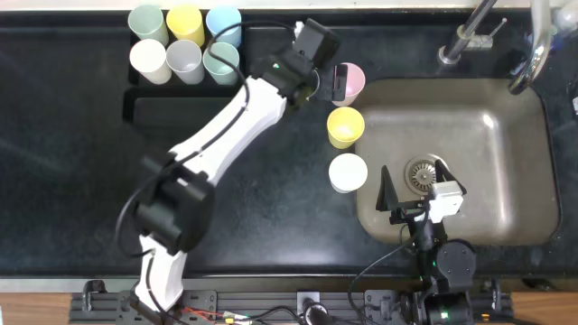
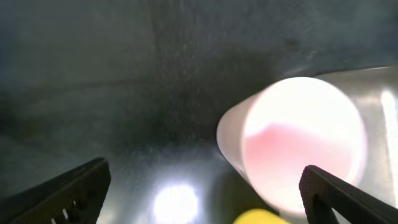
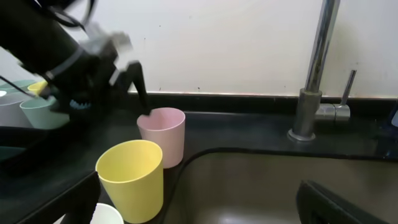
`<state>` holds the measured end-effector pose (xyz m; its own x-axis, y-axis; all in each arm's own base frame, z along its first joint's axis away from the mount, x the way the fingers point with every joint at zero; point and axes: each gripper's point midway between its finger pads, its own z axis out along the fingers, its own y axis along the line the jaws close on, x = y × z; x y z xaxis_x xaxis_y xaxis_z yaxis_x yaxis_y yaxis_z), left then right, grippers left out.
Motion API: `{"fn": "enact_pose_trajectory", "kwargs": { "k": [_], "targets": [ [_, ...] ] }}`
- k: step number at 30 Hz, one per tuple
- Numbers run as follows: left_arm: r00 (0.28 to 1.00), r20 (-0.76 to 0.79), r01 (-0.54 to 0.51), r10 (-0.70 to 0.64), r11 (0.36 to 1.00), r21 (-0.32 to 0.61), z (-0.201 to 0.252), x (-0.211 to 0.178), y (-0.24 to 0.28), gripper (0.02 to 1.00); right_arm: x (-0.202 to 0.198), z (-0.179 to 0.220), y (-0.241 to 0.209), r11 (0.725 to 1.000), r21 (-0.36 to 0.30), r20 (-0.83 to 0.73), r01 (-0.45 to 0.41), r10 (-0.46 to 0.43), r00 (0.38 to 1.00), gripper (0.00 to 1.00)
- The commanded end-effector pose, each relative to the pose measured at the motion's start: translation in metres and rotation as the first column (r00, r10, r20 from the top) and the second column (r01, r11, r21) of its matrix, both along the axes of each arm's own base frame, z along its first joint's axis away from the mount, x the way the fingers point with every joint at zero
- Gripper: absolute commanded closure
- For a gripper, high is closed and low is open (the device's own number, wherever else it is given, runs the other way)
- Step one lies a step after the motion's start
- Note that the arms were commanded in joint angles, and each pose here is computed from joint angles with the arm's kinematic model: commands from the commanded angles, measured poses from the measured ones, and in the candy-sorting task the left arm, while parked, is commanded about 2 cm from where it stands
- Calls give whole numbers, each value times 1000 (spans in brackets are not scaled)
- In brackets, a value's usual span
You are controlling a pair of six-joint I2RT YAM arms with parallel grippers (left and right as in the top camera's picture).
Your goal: Store Cups
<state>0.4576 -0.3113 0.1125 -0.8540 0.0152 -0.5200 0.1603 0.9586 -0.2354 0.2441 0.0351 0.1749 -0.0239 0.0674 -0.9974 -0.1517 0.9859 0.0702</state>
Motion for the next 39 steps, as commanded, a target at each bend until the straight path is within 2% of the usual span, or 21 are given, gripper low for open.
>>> {"fn": "enact_pose_trajectory", "kwargs": {
  "k": [1,6,8,11,15,16,21,24,26,32,35,39],
  "targets": [
    [1000,17,-19,19,999,-35,-9,17,-12,64,0,-3,0,1000,4,2,2,-2,1000,3],
    [1000,22,-19,20,999,-39,-28,29,-20,115,0,-3,0,1000,4,2,2,-2,1000,3],
    [1000,23,-19,20,999,-39,-31,31,-21,176,0,-3,0,1000,4,2,2,-2,1000,3],
    [999,33,-19,20,999,-46,-31,34,-23,457,0,-3,0,1000,4,2,2,-2,1000,3],
    [997,77,-12,18,997,-75,-20,42,-29,945,0,-3,0,1000,4,2,2,-2,1000,5],
    [996,87,-11,19,997,-82,-16,44,-30,985,0,-3,0,1000,4,2,2,-2,1000,3],
    [988,157,5,7,997,-72,20,46,-25,985,0,-3,0,1000,4,2,2,-2,1000,3],
    [977,205,-46,53,998,-37,61,39,-4,985,0,-3,0,1000,4,2,2,-2,1000,3],
    [966,226,-126,128,992,-24,93,30,21,985,0,-3,0,1000,4,2,2,-2,1000,3],
    [917,220,-322,334,943,-89,176,-12,115,985,0,-3,0,1000,4,2,2,-2,1000,3],
    [888,195,-410,416,909,-75,193,-42,173,985,0,-3,0,1000,4,2,2,-2,1000,5],
    [836,187,-517,516,855,-48,193,-73,243,985,0,-3,0,1000,4,2,2,-2,1000,3]
  ]
}}
